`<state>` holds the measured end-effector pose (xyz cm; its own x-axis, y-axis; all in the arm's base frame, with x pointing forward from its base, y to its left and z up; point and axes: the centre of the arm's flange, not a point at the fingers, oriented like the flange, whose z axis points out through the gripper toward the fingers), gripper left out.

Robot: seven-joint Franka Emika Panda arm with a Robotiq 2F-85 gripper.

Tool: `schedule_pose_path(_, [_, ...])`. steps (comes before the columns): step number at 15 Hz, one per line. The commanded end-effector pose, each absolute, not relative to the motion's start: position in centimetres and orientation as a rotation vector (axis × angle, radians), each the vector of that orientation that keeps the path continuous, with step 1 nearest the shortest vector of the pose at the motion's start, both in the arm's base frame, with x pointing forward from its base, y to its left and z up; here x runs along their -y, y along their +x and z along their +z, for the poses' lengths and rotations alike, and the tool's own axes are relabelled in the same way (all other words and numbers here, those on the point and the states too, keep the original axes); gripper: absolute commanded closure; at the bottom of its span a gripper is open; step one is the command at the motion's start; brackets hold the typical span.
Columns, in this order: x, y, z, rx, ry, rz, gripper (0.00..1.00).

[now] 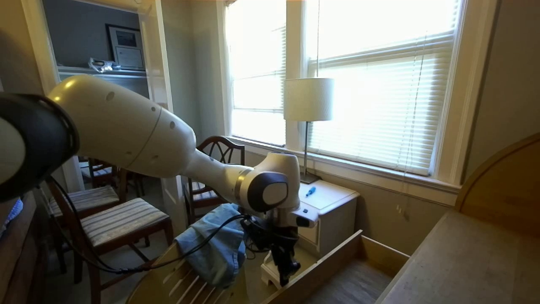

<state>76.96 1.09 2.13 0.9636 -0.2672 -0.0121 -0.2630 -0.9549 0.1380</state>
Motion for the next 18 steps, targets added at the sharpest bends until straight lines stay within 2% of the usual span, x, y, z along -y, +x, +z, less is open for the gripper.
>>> schedule_pose_path(1, [-0.4, 81.5, 0.2, 0.458, 2.804, -0.111, 1.00])
schedule_pose_path(4, [-1.0, 81.5, 0.4, 0.461, 2.728, -0.148, 1.00])
schedule_pose_path(8, [-2.3, 82.2, 0.7, 0.366, 2.860, -0.049, 1.00])
schedule_pose_path(15, [-3.3, 84.3, 2.5, 0.178, 3.129, 0.383, 1.00])
schedule_pose_path(18, [-3.6, 84.7, 2.9, 0.122, 3.216, 0.481, 1.00])
